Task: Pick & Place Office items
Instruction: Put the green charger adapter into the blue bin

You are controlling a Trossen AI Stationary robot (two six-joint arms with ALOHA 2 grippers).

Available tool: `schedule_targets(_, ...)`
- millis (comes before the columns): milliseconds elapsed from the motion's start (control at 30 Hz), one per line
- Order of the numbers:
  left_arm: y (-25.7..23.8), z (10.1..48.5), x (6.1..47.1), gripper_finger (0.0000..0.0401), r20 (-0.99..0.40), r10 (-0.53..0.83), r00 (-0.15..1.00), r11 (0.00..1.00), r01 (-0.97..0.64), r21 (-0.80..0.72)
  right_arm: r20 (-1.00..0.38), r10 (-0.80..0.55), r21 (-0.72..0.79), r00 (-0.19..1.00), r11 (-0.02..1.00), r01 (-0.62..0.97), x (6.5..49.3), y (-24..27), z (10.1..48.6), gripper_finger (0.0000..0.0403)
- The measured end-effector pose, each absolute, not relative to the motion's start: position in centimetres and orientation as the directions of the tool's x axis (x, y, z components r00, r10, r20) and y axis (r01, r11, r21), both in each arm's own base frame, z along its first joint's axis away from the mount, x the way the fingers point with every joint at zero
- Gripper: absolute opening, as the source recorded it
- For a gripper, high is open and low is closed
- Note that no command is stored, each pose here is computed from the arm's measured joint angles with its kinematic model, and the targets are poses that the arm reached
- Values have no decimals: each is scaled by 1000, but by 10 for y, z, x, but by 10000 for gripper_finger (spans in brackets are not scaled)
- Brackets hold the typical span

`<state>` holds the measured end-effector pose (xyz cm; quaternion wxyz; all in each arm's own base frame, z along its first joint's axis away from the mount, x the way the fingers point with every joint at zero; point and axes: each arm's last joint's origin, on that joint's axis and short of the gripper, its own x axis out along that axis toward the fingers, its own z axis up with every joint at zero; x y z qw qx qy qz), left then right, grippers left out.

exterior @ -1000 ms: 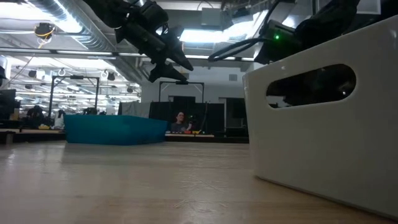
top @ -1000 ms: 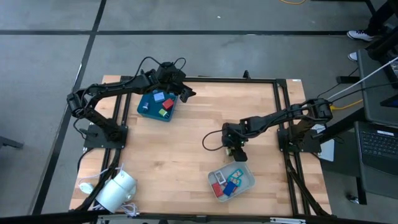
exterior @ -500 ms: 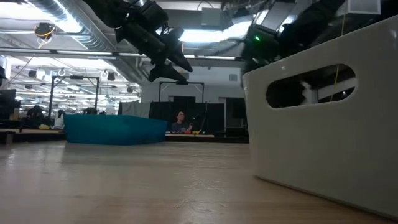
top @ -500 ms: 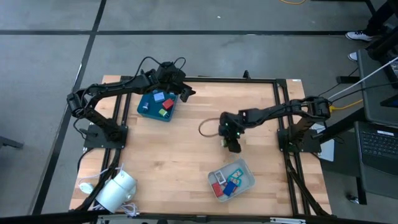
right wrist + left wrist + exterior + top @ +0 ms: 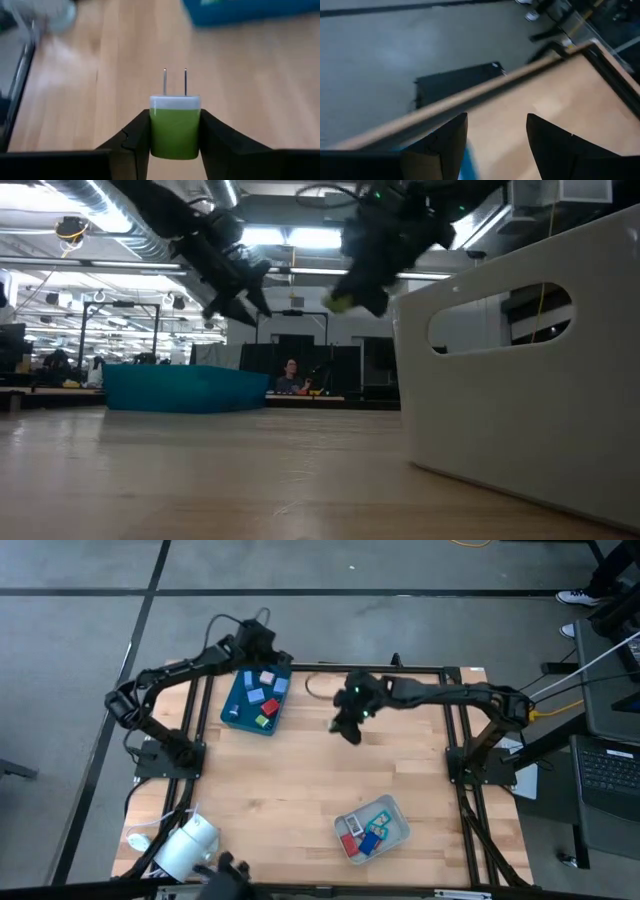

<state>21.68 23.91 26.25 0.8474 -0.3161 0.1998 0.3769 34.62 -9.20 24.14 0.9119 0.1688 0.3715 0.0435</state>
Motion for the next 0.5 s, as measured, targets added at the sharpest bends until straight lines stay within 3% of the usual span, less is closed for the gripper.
schedule_targets(233, 271, 255, 183, 198, -559, 435, 706, 565, -698, -441, -579, 144, 322, 803, 945, 63, 396, -122, 275, 130)
schedule_targets(500, 293, 245, 156, 198, -571, 478, 667, 522, -739, -426, -560, 199, 379, 804, 925, 35, 471, -159, 267, 130)
